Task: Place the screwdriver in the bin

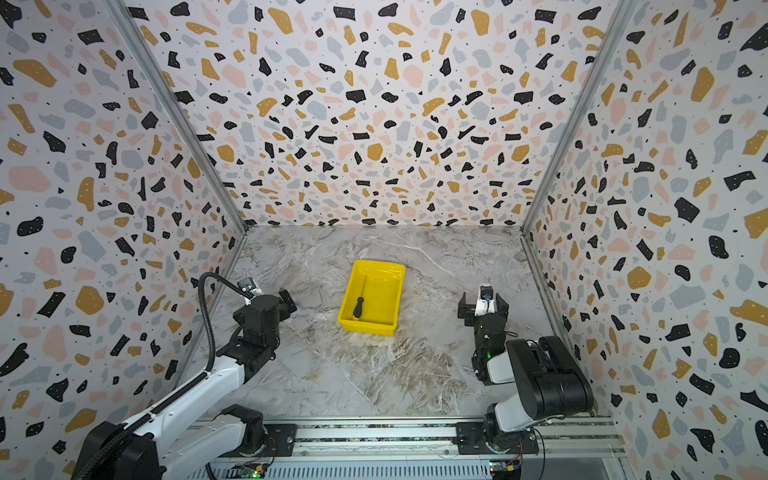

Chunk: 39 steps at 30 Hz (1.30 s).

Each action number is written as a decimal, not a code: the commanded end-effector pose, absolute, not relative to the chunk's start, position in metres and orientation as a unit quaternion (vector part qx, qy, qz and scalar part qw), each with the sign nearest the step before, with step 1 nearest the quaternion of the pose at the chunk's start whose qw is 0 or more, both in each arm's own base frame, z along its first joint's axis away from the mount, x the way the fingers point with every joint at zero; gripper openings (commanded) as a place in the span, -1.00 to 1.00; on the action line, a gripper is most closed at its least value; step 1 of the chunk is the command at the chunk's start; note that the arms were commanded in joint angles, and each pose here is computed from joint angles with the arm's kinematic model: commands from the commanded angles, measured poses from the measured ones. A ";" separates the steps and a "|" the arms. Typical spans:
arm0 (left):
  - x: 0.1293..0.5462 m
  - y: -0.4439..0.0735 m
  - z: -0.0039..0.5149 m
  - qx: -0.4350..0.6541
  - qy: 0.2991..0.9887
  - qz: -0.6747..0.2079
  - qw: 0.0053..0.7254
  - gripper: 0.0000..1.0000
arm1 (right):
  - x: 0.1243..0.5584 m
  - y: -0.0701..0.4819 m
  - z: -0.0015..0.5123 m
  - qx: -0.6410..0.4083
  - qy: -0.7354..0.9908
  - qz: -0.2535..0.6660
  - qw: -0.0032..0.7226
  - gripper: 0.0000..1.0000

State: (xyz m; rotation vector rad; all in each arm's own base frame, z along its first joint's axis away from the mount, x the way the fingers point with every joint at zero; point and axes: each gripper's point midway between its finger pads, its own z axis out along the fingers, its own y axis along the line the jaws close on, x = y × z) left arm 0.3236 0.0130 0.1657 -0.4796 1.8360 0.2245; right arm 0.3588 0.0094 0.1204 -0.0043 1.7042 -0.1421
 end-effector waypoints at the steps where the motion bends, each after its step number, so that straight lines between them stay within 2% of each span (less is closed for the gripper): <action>1: 0.320 0.018 0.174 -0.124 0.749 0.164 0.630 1.00 | 0.362 0.009 0.127 0.002 0.746 -0.059 0.663 0.98; 4: 0.311 0.022 0.172 -0.118 0.722 0.172 0.659 0.99 | 0.362 0.009 0.127 0.002 0.746 -0.059 0.663 0.98; 10: 0.319 0.005 0.159 -0.072 0.735 0.145 0.659 1.00 | 0.363 0.009 0.127 0.002 0.747 -0.058 0.663 0.98; 20: 0.314 0.021 0.149 -0.134 0.713 0.145 0.673 0.99 | 0.363 0.009 0.126 0.001 0.747 -0.057 0.662 0.98; 27: 0.322 0.015 0.137 -0.107 0.725 0.121 0.669 0.99 | 0.363 0.009 0.126 0.001 0.747 -0.057 0.662 0.98; 29: 0.321 0.021 0.143 -0.125 0.707 0.123 0.685 1.00 | 0.363 0.010 0.127 0.000 0.747 -0.057 0.662 0.98; 31: 0.326 0.019 0.136 -0.117 0.730 0.120 0.663 1.00 | 0.363 0.010 0.126 0.000 0.747 -0.057 0.662 0.98; 39: 0.325 0.020 0.137 -0.119 0.726 0.119 0.667 1.00 | 0.363 0.009 0.126 0.002 0.747 -0.056 0.662 0.98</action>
